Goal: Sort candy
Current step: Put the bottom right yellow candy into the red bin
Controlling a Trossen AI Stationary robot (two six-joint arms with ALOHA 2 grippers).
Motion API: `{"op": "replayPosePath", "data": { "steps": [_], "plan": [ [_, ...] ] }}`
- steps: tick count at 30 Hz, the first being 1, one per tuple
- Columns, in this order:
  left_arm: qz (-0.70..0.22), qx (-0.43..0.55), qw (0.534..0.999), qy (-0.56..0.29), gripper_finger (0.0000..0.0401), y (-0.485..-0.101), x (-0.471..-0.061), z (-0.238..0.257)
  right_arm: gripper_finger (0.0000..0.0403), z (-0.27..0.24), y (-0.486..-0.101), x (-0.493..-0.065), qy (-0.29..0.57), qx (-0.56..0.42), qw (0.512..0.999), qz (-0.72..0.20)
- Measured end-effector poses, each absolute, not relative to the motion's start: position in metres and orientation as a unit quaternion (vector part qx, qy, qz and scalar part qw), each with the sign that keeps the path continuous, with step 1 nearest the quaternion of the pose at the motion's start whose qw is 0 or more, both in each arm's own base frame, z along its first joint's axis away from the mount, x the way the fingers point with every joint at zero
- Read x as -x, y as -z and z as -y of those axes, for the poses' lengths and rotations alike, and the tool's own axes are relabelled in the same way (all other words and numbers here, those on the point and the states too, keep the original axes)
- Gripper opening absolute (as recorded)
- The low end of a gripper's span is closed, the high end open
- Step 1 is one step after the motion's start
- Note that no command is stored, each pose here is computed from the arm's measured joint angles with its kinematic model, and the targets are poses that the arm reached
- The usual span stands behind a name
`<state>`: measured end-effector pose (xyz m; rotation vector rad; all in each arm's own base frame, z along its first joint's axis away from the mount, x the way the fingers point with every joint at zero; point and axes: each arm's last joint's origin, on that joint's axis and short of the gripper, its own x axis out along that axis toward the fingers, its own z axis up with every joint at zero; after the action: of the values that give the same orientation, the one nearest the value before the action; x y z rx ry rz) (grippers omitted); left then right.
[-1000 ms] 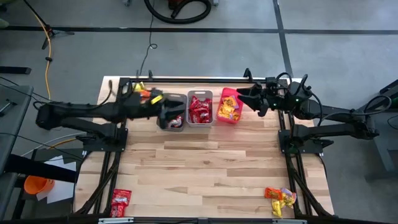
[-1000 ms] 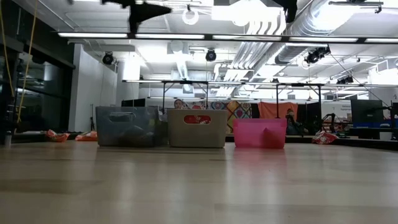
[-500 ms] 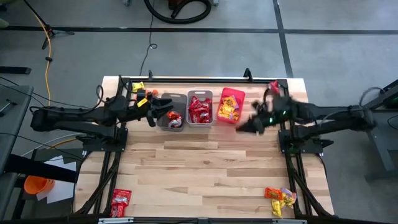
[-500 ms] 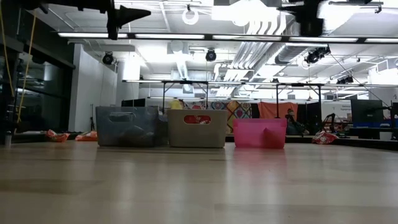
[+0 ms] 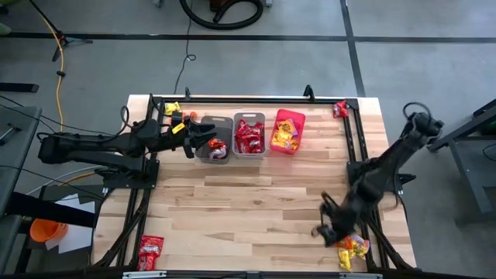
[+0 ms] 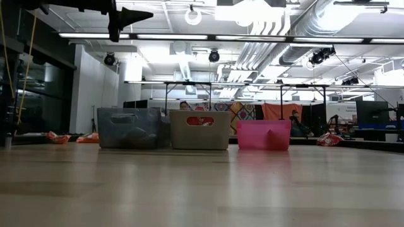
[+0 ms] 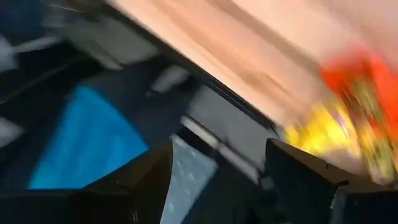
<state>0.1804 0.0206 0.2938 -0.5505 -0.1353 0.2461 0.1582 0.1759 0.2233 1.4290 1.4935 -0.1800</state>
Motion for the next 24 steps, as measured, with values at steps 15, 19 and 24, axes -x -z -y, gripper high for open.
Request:
{"op": "replayPosePath", "data": {
  "steps": [15,19,24],
  "plan": [
    [0.064,0.276,0.953,-0.11,0.0213,-0.294,-0.181,-0.02,0.0252,-0.226,-0.153,-0.146,0.244,-0.541,0.366,-0.717],
    [0.062,0.282,0.952,-0.103,0.0213,-0.294,-0.181,-0.02,0.0252,-0.228,-0.141,-0.147,0.259,-0.526,0.368,-0.722],
    [0.061,0.289,0.95,-0.096,0.0213,-0.294,-0.181,-0.019,0.0248,-0.229,-0.133,-0.147,0.263,-0.513,0.37,-0.728]
  ]
}}
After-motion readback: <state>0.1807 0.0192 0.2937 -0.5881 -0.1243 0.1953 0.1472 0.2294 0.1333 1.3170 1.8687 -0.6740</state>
